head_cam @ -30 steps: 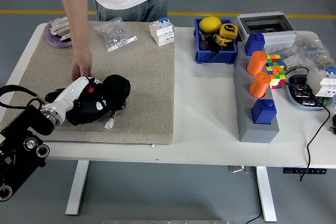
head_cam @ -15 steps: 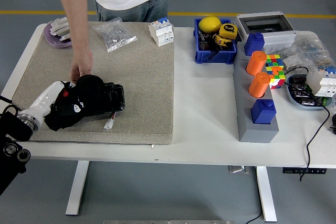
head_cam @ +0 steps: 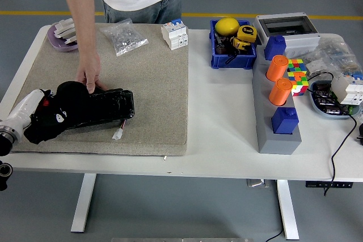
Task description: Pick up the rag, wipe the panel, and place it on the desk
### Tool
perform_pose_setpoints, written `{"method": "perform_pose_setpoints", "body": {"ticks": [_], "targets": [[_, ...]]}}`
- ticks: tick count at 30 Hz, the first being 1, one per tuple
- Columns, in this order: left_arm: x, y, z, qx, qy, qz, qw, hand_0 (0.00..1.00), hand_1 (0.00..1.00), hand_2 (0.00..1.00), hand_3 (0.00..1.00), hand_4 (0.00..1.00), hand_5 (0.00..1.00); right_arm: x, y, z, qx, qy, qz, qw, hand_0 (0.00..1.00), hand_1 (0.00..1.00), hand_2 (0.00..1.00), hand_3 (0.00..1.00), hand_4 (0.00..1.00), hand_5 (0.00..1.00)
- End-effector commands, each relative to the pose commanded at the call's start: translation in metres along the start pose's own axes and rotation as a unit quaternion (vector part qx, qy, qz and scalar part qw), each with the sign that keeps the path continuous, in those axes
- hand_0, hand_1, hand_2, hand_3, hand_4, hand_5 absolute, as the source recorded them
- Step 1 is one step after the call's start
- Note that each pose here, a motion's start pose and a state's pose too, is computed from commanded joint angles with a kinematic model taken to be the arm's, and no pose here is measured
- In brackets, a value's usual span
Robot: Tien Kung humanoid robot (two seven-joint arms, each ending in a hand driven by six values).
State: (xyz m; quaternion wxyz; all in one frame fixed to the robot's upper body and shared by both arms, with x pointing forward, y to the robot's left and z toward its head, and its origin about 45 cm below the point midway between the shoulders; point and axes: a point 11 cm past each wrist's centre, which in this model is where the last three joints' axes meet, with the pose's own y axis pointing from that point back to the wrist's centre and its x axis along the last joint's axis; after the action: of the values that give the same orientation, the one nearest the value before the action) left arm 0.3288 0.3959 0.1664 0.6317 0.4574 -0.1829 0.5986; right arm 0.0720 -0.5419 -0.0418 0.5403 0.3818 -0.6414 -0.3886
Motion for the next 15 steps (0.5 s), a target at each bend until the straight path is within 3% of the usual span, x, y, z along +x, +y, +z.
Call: {"method": "perform_pose_setpoints", "body": {"ticks": [7, 15], "targets": [[0.012, 0.004, -0.015, 0.018, -0.001, 0.016, 1.0, 0.211, 0.114, 0.482, 0.499, 0.147, 0.002, 0.0, 0.0, 0.001, -0.001, -0.001, 0.0, 1.0, 0.763, 0.615, 0.633, 0.618, 0.998, 0.632], [0.018, 0.006, -0.019, 0.021, -0.002, 0.023, 1.0, 0.211, 0.114, 0.482, 0.501, 0.155, 0.002, 0.0, 0.0, 0.0, 0.0, -0.002, 0.0, 1.0, 0.759, 0.614, 0.632, 0.619, 0.998, 0.631]]}}
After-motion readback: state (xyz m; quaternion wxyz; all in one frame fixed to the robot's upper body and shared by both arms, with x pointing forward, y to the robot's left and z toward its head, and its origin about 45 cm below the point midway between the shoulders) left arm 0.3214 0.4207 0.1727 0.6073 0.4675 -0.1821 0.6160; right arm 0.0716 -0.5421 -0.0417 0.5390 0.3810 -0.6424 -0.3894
